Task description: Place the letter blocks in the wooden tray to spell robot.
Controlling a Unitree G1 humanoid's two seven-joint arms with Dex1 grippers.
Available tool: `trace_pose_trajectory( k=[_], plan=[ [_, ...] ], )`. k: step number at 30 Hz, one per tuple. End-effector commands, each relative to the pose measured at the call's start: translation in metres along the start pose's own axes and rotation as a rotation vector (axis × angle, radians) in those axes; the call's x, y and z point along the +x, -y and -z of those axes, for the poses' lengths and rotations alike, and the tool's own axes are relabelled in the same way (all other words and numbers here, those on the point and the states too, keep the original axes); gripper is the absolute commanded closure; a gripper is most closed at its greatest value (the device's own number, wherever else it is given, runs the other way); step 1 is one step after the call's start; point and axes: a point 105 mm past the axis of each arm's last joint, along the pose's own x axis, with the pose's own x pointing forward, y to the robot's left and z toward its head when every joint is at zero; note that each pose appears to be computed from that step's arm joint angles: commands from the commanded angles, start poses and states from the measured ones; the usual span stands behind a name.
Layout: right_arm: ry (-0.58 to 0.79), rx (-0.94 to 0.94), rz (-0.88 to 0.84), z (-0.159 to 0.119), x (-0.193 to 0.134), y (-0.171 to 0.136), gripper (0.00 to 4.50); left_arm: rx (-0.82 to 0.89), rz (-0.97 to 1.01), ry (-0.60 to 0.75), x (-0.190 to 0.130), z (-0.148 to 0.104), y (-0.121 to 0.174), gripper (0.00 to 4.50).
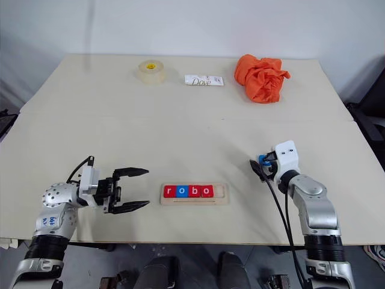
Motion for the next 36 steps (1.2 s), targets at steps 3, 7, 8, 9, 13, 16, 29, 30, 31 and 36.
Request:
trace_pose_trajectory(
  k=[3, 7, 8, 9, 13, 16, 29, 30, 31, 36],
  plan=[
    [-0.006, 0.029, 0.093, 0.003, -0.004, 0.002, 0.07, 0.032, -0.026, -0.002, -0.008, -0.01, 0.004, 0.0],
    [-0.005, 0.083, 0.124, 0.005, -0.014, -0.014, 0.07, 0.03, -0.036, -0.005, -0.01, -0.01, 0.006, 0.0],
    [-0.006, 0.105, 0.134, 0.006, -0.015, -0.019, 0.07, 0.029, -0.037, -0.005, -0.01, -0.01, 0.006, 0.0],
    [-0.006, 0.122, 0.14, 0.007, -0.015, -0.023, 0.07, 0.028, -0.038, -0.006, -0.009, -0.01, 0.006, 0.0],
    [-0.023, 0.171, 0.175, 0.013, -0.014, -0.037, 0.07, 0.026, -0.032, -0.002, -0.007, -0.01, 0.006, 0.0],
    [-0.026, 0.197, 0.205, 0.015, -0.01, -0.039, 0.07, 0.028, -0.018, 0.0, -0.004, -0.01, 0.004, 0.0],
    [-0.034, 0.279, 0.289, 0.022, 0.003, -0.024, 1.3, 0.029, 0.004, 0.0, -0.002, -0.012, -0.001, 0.0],
    [-0.027, 0.272, 0.285, 0.02, 0.004, -0.024, 1.65, 0.028, 0.005, 0.001, -0.002, -0.012, -0.001, 0.0],
    [-0.022, 0.267, 0.282, 0.019, 0.004, -0.024, 1.98, 0.028, 0.006, 0.001, -0.002, -0.012, -0.001, 0.0],
    [0.099, 0.295, 0.217, -0.018, -0.013, -0.031, 3.02, 0.009, 0.014, -0.012, -0.007, -0.007, -0.001, 0.0]
  ],
)
